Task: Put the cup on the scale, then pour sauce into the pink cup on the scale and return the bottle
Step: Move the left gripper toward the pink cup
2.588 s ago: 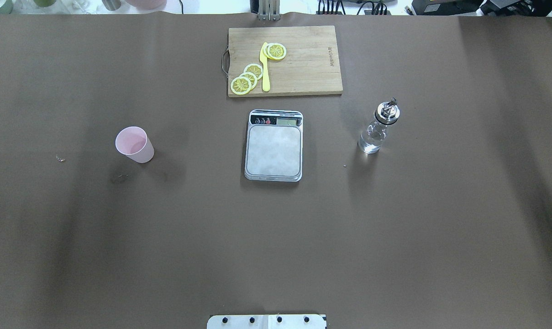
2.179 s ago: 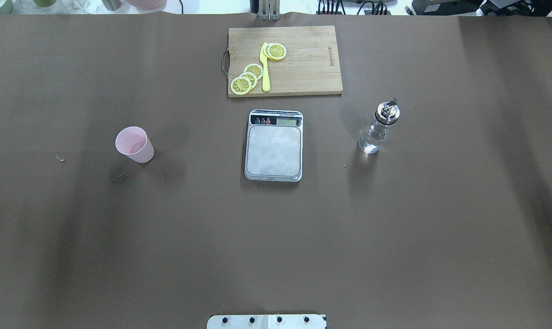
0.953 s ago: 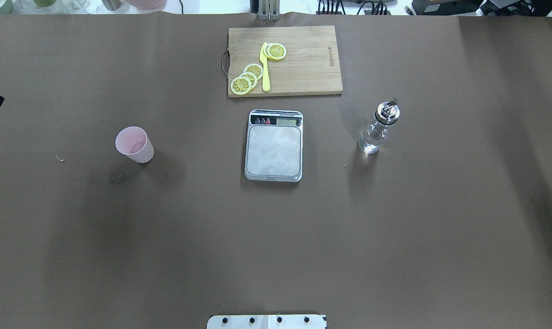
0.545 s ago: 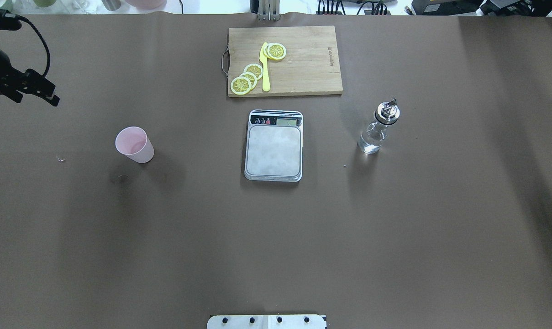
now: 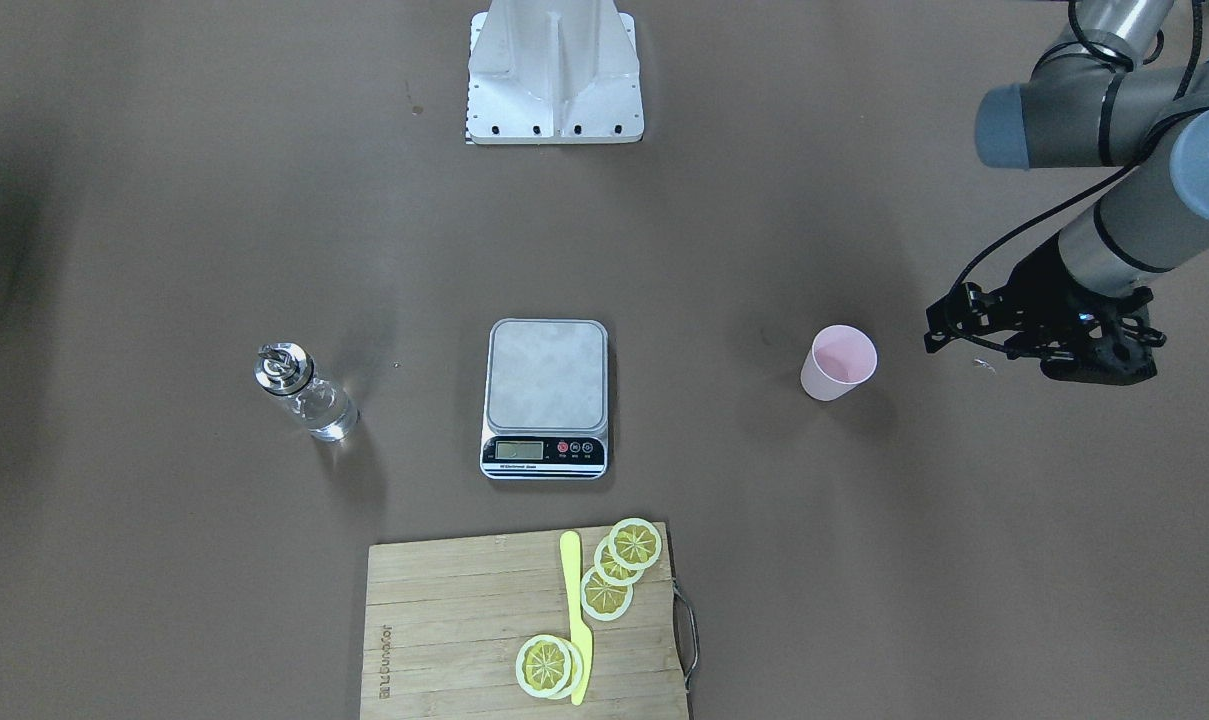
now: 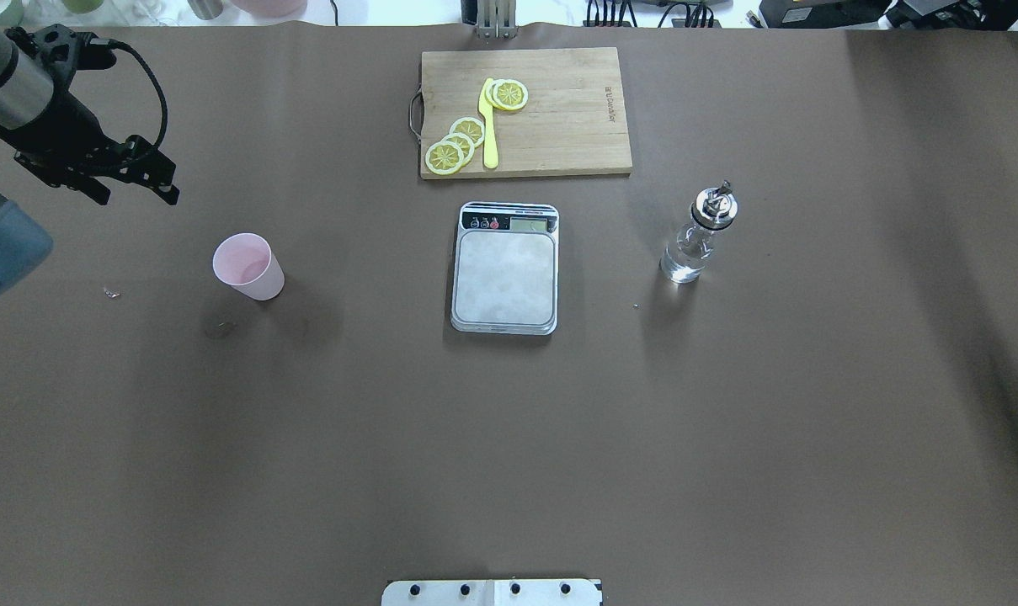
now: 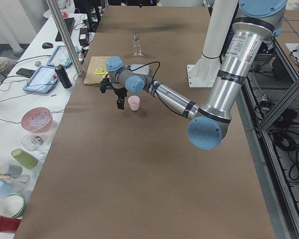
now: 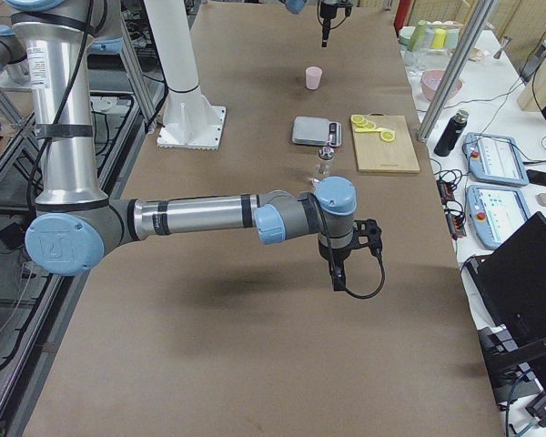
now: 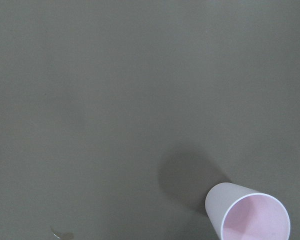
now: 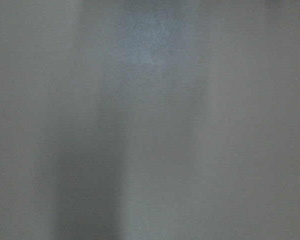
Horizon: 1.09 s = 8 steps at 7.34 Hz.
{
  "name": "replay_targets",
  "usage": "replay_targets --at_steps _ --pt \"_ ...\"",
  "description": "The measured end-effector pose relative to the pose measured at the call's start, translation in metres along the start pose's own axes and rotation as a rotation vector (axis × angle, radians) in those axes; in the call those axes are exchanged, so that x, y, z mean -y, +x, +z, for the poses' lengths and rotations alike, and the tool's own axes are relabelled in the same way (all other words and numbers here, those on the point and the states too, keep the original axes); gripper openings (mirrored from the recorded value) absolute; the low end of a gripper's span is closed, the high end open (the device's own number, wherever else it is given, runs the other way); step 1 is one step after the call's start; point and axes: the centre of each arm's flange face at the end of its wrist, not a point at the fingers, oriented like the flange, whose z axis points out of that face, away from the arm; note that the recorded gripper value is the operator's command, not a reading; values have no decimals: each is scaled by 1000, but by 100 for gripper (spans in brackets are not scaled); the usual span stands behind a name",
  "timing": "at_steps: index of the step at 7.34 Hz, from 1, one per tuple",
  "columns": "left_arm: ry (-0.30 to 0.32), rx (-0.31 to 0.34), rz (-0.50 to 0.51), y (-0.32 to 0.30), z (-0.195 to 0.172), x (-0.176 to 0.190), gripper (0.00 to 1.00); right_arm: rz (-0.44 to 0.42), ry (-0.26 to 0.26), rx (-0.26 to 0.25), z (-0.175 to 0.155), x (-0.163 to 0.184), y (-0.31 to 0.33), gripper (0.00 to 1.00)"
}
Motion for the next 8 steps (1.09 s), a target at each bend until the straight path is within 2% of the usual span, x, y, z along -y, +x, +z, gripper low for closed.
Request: replay_targets --at_steps 4,8 --pt "-20 22 -7 34 28 1 100 1 -8 37 2 -4 -2 99" --pt "-45 57 -7 37 58 9 99 13 -23 52 8 -7 -1 100"
